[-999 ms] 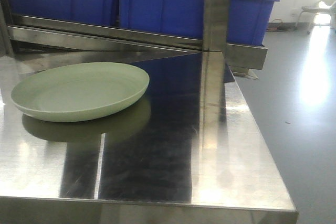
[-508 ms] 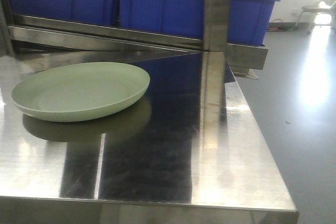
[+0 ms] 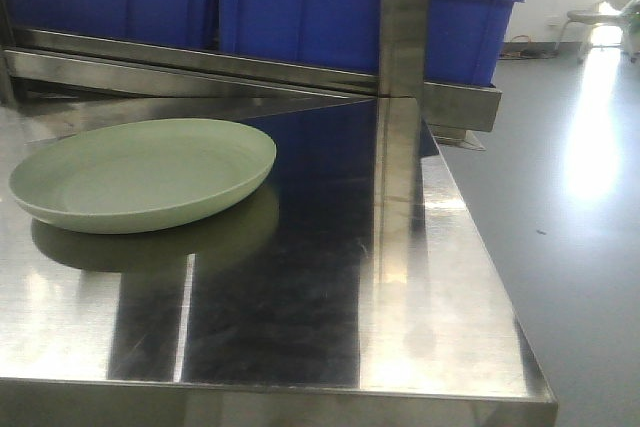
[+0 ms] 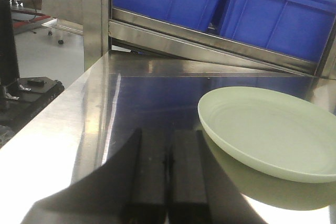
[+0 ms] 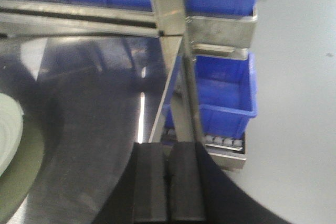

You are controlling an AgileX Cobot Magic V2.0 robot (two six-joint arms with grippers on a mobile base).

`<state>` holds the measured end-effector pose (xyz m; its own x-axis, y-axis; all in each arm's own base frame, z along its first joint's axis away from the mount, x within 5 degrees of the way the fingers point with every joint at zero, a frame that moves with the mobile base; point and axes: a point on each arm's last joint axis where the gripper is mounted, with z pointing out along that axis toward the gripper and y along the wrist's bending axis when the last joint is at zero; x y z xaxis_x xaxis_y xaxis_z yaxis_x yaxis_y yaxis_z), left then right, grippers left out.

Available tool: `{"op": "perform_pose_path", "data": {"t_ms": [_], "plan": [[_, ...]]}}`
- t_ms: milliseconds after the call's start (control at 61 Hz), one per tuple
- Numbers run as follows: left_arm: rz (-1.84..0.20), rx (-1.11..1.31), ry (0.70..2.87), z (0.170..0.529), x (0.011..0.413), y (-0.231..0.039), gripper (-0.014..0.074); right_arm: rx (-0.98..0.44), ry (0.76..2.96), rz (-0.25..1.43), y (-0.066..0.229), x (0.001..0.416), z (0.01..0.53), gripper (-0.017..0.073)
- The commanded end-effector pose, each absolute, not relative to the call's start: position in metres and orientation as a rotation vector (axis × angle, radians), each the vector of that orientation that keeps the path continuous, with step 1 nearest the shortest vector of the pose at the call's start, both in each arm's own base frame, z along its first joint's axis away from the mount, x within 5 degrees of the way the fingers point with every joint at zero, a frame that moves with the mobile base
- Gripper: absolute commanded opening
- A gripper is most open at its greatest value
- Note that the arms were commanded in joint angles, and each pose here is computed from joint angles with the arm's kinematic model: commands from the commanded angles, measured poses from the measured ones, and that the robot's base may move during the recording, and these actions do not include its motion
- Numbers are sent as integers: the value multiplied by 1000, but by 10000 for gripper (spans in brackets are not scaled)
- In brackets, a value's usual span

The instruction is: Place green plate on second shelf with right arm

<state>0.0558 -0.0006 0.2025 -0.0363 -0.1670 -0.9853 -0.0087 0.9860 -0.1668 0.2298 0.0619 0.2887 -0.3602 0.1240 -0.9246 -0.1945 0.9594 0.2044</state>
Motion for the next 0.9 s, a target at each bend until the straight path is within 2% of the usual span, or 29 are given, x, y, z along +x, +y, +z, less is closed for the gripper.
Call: {"op": "perform_pose_path", "data": {"t_ms": [0,229,278,393,459,885], "plan": [[-130,-139,1533,198,56,0,125,-83,1796,387,76,247,311,57],[-130,-139,1533,198,56,0,125,-180,1873,442,112,266,299,76],[-130,-139,1533,198,56,0,125,-211,1883,460,123,267,297,131],[-130,-139,1533,198,56,0,125,-269,1899,499,146,273,293,365],[-130,-139,1533,198,56,0,125,-284,1916,515,157,278,291,426],[-130,-139,1533,198,56,0,125,-255,2047,584,213,319,276,424]]}}
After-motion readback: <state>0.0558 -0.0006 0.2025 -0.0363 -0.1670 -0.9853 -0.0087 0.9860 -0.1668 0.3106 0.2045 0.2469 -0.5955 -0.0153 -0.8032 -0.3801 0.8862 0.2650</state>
